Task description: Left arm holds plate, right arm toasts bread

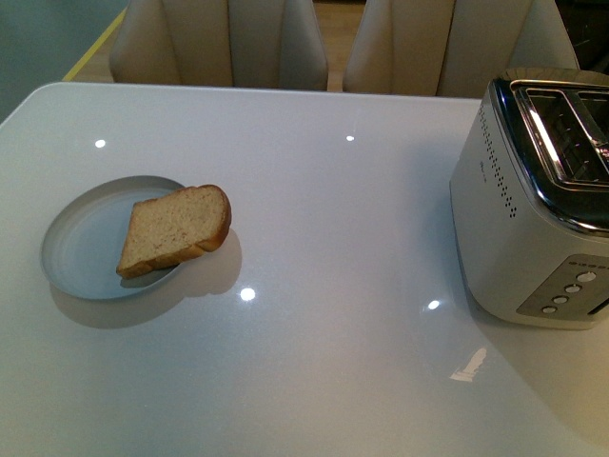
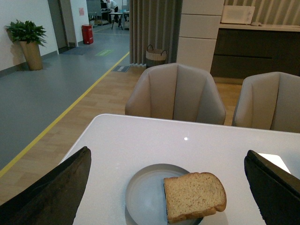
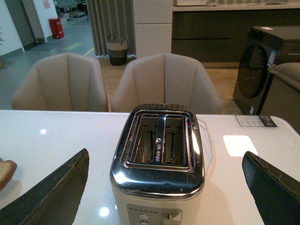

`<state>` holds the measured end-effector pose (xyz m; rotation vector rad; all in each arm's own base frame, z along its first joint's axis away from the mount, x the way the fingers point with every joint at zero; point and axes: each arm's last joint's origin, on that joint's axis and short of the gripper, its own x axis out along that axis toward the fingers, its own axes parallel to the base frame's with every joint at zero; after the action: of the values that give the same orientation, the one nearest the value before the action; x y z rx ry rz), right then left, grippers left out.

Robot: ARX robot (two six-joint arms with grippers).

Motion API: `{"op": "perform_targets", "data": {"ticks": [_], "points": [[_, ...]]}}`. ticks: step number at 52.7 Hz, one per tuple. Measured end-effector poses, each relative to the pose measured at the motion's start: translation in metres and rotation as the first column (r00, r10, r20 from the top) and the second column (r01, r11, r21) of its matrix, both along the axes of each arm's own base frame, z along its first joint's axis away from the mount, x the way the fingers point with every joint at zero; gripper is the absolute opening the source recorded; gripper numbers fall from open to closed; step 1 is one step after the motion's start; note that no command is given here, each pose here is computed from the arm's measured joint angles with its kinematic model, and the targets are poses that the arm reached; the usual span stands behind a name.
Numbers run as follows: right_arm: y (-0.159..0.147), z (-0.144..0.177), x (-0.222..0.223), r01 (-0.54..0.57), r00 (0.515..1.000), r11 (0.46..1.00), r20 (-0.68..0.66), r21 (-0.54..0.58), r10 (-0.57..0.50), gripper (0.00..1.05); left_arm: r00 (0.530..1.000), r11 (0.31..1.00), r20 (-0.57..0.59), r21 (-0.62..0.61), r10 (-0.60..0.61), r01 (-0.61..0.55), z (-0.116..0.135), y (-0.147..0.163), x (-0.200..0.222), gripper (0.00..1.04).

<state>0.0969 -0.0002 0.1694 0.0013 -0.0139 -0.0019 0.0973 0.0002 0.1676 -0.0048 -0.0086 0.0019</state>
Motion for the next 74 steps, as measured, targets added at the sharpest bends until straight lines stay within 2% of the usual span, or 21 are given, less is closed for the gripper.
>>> {"op": "perform_targets", "data": {"ticks": [33, 35, 38, 41, 45, 60, 68, 74], "points": [[0.0, 0.0, 0.0, 0.0, 1.0, 1.0, 0.0, 0.0, 0.0, 0.96, 1.0, 1.0, -0.001, -0.001, 0.001, -0.001, 0.0, 0.0, 0.0, 0.97], [0.0, 0.0, 0.0, 0.0, 1.0, 1.0, 0.0, 0.0, 0.0, 0.96, 0.994, 0.997, -0.093, -0.05, 0.055, -0.059, 0.0, 0.0, 0.0, 0.97], [0.0, 0.0, 0.0, 0.001, 1.0, 1.0, 0.0, 0.0, -0.001, 0.96, 0.933, 0.975, -0.331, -0.113, 0.145, -0.192, 0.001, 0.0, 0.001, 0.97], [0.0, 0.0, 0.0, 0.0, 1.0, 1.0, 0.001, 0.0, 0.0, 0.96, 0.877, 0.954, -0.452, -0.157, 0.16, -0.255, -0.001, -0.001, 0.004, 0.97], [0.0, 0.0, 0.0, 0.0, 1.0, 1.0, 0.001, 0.0, 0.0, 0.96, 0.852, 0.934, -0.502, -0.21, 0.15, -0.288, -0.002, -0.001, 0.009, 0.97], [0.0, 0.0, 0.0, 0.0, 1.0, 1.0, 0.001, 0.0, 0.0, 0.96, 0.882, 0.911, -0.458, -0.306, 0.113, -0.276, 0.016, 0.018, 0.046, 0.97], [0.0, 0.0, 0.0, 0.0, 1.0, 1.0, 0.001, 0.0, 0.0, 0.96, 0.901, 0.912, -0.425, -0.33, 0.088, -0.245, 0.019, 0.036, 0.099, 0.97], [0.0, 0.0, 0.0, 0.0, 1.0, 1.0, 0.001, 0.0, 0.0, 0.96, 0.899, 0.909, -0.427, -0.332, 0.094, -0.252, 0.01, 0.05, 0.148, 0.97]]}}
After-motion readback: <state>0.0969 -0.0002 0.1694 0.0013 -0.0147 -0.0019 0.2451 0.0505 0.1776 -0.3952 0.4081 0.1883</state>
